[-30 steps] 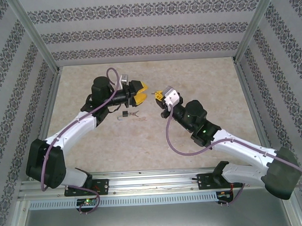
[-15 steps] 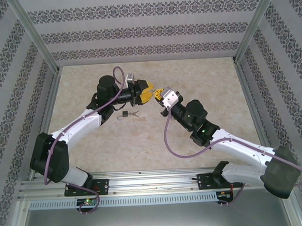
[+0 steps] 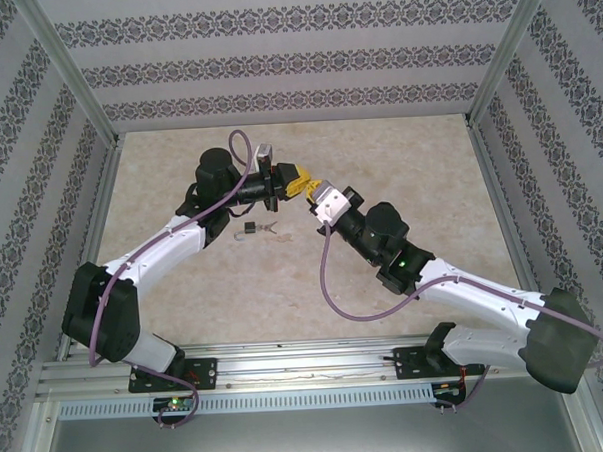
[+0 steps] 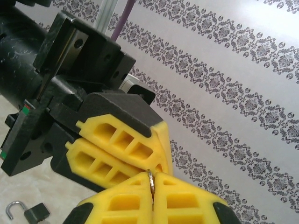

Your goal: Unlock with the key

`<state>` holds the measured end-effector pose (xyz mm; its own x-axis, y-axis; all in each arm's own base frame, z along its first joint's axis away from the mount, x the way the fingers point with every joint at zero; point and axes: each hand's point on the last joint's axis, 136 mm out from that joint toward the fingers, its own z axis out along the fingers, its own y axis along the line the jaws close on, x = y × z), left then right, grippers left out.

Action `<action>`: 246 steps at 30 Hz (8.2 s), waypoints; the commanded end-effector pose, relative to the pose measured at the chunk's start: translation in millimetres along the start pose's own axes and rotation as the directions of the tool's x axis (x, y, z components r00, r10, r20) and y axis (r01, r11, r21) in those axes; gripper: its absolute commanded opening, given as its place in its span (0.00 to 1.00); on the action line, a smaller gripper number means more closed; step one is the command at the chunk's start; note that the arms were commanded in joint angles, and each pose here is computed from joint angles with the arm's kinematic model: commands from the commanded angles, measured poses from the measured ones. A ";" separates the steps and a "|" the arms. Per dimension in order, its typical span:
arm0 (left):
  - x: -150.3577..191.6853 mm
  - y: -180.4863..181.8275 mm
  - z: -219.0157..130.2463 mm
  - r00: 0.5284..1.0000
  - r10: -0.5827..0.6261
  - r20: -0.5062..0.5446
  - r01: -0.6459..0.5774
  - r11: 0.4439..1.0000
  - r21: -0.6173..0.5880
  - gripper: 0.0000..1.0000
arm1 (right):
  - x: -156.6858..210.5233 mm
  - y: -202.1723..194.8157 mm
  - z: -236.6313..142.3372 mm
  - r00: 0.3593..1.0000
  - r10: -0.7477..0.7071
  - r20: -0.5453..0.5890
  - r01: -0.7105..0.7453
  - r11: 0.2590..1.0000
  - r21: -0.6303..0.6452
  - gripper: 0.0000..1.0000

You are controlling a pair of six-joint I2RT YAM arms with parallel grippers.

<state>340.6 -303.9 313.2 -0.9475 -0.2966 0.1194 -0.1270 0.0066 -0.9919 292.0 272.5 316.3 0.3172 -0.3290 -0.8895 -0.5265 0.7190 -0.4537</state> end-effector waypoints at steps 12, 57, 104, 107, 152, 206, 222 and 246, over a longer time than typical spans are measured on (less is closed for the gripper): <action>-0.7 -2.0 0.5 0.995 0.097 -0.012 -0.098 0.995 -0.009 0.00 | 8.0 2.7 -17.5 0.999 0.038 -0.020 -0.038 0.999 0.007 0.25; 22.4 -71.9 -37.3 0.584 0.753 0.304 -0.763 0.637 -0.111 0.00 | -37.1 -12.9 10.1 0.059 0.958 -0.280 -0.874 -0.086 -0.478 0.51; 17.5 -76.7 -48.0 0.552 0.743 0.379 -0.760 0.635 -0.139 0.00 | -50.0 8.2 14.1 0.032 0.924 -0.382 -0.820 -0.194 -0.538 0.27; 18.7 -77.8 -48.8 0.550 0.744 0.381 -0.762 0.633 -0.136 0.00 | -49.2 7.0 14.1 0.029 0.926 -0.376 -0.821 -0.192 -0.537 0.23; 25.7 -75.5 -42.5 0.588 0.730 0.349 -0.755 0.650 -0.086 0.00 | -58.6 -2.3 7.2 0.053 0.935 -0.352 -0.809 -0.166 -0.564 0.48; 36.3 -82.2 -38.5 0.593 0.738 0.322 -0.764 0.642 -0.062 0.00 | -65.8 -11.1 -12.0 0.122 0.945 -0.305 -0.806 -0.085 -0.586 0.49; 33.8 -77.9 -39.3 0.584 0.740 0.333 -0.764 0.640 -0.082 0.00 | -68.0 4.1 -7.8 0.143 0.921 -0.362 -0.801 -0.107 -0.589 0.35; 36.4 -85.2 -44.8 0.567 0.747 0.348 -0.773 0.628 -0.087 0.00 | -48.5 10.6 -4.1 0.127 0.919 -0.374 -0.831 -0.107 -0.546 0.07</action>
<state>312.4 -274.4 378.4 -0.5758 -0.4741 -0.6661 0.5794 0.3382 -0.7416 272.8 293.5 351.5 -0.7639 0.3900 -0.5142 -0.5982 -0.1291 0.7909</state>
